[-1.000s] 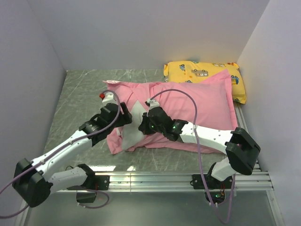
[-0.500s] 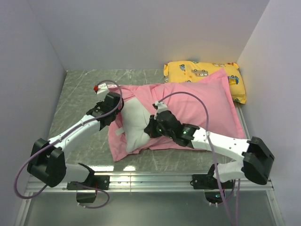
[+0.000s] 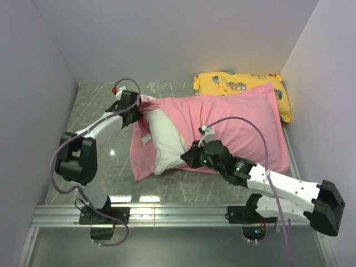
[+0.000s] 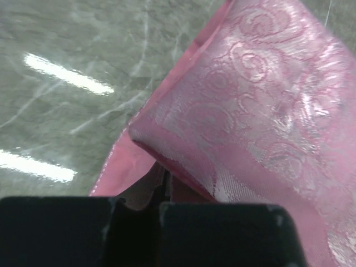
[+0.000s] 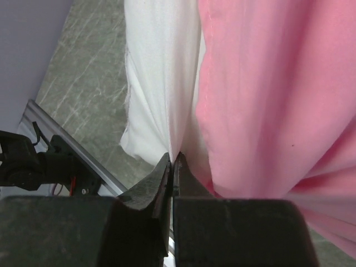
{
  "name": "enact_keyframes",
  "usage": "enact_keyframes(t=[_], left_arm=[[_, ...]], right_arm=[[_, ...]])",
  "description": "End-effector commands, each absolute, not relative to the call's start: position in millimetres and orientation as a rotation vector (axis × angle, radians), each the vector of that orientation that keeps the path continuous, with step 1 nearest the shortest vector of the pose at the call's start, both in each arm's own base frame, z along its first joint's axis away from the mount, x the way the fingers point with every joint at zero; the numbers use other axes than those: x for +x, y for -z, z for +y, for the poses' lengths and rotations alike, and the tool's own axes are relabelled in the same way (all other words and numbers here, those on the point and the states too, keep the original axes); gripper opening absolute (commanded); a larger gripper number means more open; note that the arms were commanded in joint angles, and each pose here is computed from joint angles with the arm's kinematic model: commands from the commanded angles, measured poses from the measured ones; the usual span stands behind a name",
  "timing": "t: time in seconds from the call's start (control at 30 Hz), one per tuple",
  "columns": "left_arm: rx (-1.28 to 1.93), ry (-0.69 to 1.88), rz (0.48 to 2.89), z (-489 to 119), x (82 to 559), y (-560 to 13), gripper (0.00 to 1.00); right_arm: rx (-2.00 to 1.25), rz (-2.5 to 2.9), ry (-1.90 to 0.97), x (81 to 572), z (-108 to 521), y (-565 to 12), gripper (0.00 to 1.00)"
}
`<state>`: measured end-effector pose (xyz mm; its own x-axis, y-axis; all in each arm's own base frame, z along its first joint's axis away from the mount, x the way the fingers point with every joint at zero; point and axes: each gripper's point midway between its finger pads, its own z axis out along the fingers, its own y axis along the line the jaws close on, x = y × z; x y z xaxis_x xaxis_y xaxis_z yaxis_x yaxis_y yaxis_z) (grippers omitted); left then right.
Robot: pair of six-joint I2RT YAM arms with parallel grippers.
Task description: Remove the pillowcase from the pillow
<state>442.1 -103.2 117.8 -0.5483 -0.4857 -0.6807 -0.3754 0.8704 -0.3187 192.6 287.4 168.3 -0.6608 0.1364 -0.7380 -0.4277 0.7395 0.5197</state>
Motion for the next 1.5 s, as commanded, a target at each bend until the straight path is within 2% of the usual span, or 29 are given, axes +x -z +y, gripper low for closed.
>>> enact_keyframes(t=[0.0,0.07,0.1,0.2,0.3,0.43,0.5,0.6,0.63,0.73,0.8,1.1,1.27,1.47], left_arm=[[-0.711,0.125,1.991,-47.9,501.6,-156.1,0.03],[-0.717,0.144,1.997,-43.5,516.6,-159.5,0.04],[-0.726,0.136,2.049,-42.9,517.6,-143.1,0.06],[-0.752,0.160,2.034,-32.2,527.3,-144.3,0.14],[-0.757,0.241,2.049,-36.4,534.4,-139.2,0.16],[-0.710,0.370,2.098,-62.7,536.5,-123.6,0.22],[-0.655,0.450,2.132,-87.7,523.7,-111.9,0.27],[-0.582,0.552,2.132,-121.6,503.8,-106.3,0.40],[-0.595,0.580,2.157,-127.6,489.4,-92.5,0.42],[-0.548,0.767,2.097,-151.2,475.3,-111.6,0.49],[-0.536,0.797,2.097,-153.2,462.6,-115.4,0.51],[-0.533,0.735,2.002,-133.1,431.5,-178.2,0.75],[-0.726,0.539,1.998,-94.7,409.6,-181.8,0.85],[-0.701,0.582,1.935,-90.2,373.9,-209.3,0.97]], right_arm=[[-0.288,2.280,-0.794,161.1,257.8,-133.3,0.00],[-0.312,2.265,-0.831,156.0,259.0,-139.8,0.00],[-0.321,2.254,-0.849,154.0,259.3,-144.6,0.00],[-0.342,2.248,-0.862,149.3,257.1,-151.0,0.00],[-0.343,2.209,-0.905,145.8,255.5,-166.8,0.00],[-0.362,2.094,-1.012,144.7,264.8,-214.8,0.00],[-0.389,2.047,-1.052,145.0,271.7,-232.9,0.00],[-0.393,2.012,-1.063,155.8,288.0,-255.6,0.00],[-0.385,1.982,-1.069,161.5,293.3,-272.5,0.00],[-0.407,1.969,-1.077,171.8,313.5,-285.8,0.00],[-0.426,1.964,-1.097,175.0,325.4,-289.6,0.00],[-0.365,1.971,-1.087,202.6,333.6,-293.1,0.00],[-0.324,1.984,-1.102,219.5,333.2,-284.0,0.00],[-0.331,1.982,-1.088,236.5,351.2,-287.5,0.00]])
